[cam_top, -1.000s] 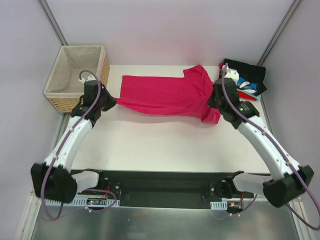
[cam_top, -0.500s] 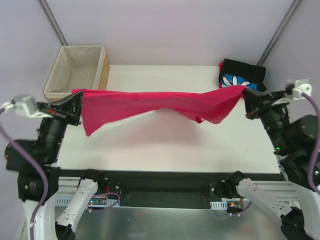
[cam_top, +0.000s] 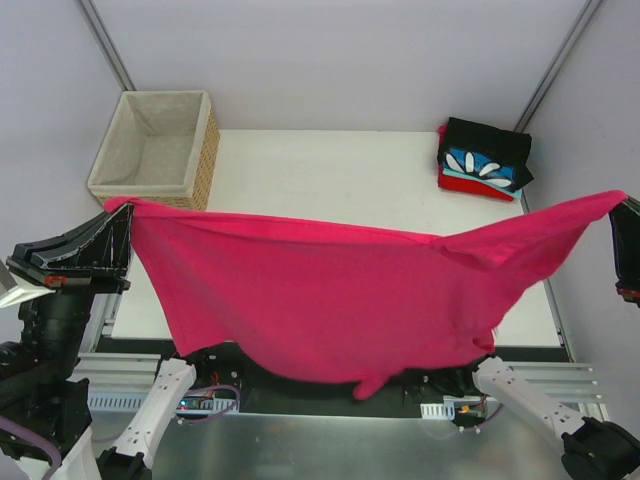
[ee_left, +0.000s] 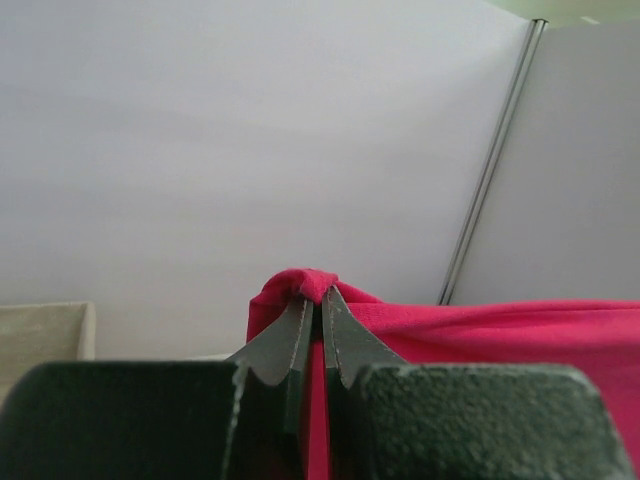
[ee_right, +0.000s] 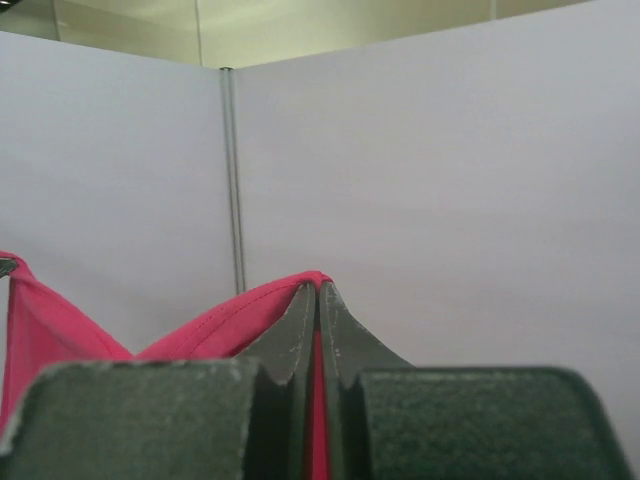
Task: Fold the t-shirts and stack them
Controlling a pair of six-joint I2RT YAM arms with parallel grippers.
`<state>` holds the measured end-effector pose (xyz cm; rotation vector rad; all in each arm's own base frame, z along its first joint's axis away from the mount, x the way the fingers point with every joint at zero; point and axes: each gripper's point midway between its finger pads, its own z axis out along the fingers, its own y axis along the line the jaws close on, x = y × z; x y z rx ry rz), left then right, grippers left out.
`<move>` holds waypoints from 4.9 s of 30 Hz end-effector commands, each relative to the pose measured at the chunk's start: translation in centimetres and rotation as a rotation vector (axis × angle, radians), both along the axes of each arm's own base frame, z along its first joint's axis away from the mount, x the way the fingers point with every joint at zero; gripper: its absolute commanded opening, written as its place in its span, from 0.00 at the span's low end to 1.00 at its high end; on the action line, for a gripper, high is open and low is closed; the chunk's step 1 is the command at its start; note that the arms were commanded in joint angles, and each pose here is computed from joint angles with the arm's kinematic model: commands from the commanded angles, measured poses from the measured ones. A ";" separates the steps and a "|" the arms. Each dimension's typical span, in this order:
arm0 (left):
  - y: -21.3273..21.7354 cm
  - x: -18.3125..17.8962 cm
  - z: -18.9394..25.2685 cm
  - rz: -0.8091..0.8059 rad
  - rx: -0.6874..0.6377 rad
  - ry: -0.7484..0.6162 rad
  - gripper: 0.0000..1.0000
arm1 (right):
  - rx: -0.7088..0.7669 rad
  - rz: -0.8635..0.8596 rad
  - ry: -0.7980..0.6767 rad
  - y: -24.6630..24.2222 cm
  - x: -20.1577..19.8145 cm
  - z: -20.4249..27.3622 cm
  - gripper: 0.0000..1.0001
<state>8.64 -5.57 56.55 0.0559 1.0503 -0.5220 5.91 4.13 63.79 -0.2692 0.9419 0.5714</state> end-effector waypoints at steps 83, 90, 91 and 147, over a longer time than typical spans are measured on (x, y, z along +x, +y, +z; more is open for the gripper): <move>-5.6 34.7 -37.2 0.109 -0.065 1.257 0.99 | -0.228 -0.343 1.289 12.5 36.8 -43.2 0.96; -5.6 24.0 -45.6 0.150 -0.001 1.495 0.99 | -0.372 -0.432 1.486 11.0 26.6 -51.4 0.96; -4.7 23.5 -46.4 0.197 0.007 1.502 0.99 | -0.380 -0.431 1.499 10.8 25.9 -52.2 0.96; -6.8 19.7 -51.2 0.186 0.087 1.609 0.99 | -0.553 -1.035 1.773 -0.1 13.6 -59.6 0.93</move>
